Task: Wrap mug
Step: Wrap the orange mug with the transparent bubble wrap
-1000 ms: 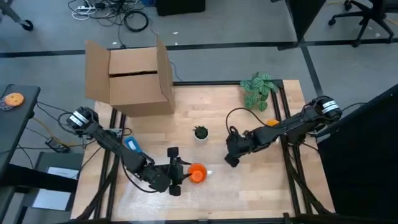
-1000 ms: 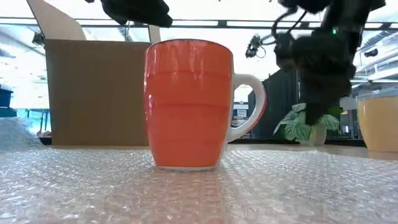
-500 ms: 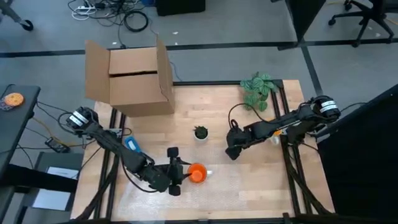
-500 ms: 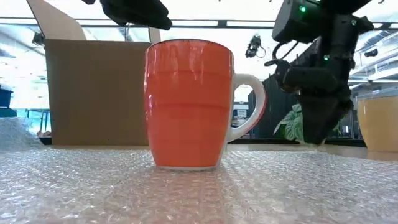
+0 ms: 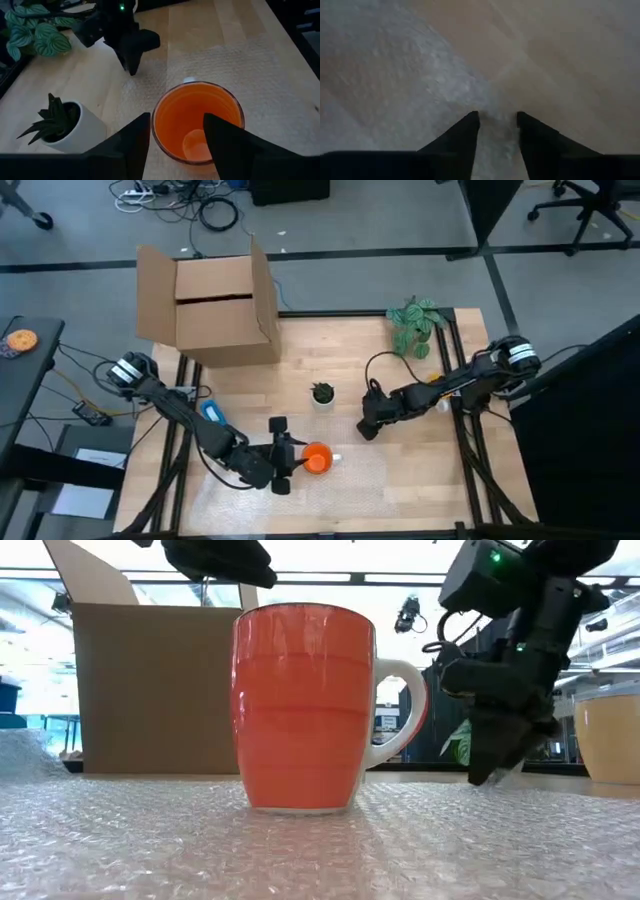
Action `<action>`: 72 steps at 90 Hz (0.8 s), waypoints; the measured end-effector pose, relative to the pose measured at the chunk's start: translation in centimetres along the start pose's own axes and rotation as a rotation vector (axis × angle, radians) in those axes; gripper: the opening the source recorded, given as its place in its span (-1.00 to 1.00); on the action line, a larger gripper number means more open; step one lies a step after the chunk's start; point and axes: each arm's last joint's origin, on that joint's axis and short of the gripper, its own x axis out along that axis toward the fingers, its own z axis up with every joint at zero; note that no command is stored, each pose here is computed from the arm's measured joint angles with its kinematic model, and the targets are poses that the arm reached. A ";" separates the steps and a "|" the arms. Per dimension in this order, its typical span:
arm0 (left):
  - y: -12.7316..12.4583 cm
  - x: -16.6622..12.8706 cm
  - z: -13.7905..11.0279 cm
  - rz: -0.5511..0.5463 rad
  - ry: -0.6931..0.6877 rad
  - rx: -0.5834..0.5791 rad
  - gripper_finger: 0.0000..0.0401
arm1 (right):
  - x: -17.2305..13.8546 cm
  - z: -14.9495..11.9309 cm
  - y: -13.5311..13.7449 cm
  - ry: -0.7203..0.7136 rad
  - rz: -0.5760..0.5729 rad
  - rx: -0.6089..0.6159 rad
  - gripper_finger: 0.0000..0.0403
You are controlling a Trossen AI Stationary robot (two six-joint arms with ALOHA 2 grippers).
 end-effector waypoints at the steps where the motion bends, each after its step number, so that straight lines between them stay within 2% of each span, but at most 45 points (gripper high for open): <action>1: 0.0 0.0 0.0 0.000 0.000 0.000 -0.15 | 0.0 0.0 0.1 -0.003 0.000 -0.003 -0.60; 10: 0.0 0.0 0.0 0.000 0.000 0.006 -0.15 | -0.5 0.2 1.1 -0.016 0.022 -0.039 -0.88; 15: 0.0 0.0 0.0 0.000 0.001 0.010 -0.15 | -0.8 0.4 1.9 -0.009 0.068 -0.060 -0.96; 36: 0.2 0.1 0.1 0.005 -0.002 0.046 -0.15 | -3.0 2.0 5.0 -0.094 0.160 -0.142 -0.99; 51: 1.4 0.8 0.6 0.031 -0.008 0.008 -0.15 | -5.2 3.6 7.4 -0.184 0.226 -0.209 -1.00; 72: 3.6 2.6 1.1 -0.024 0.007 -0.046 -0.09 | -7.4 4.8 9.8 -0.300 0.358 -0.262 -1.00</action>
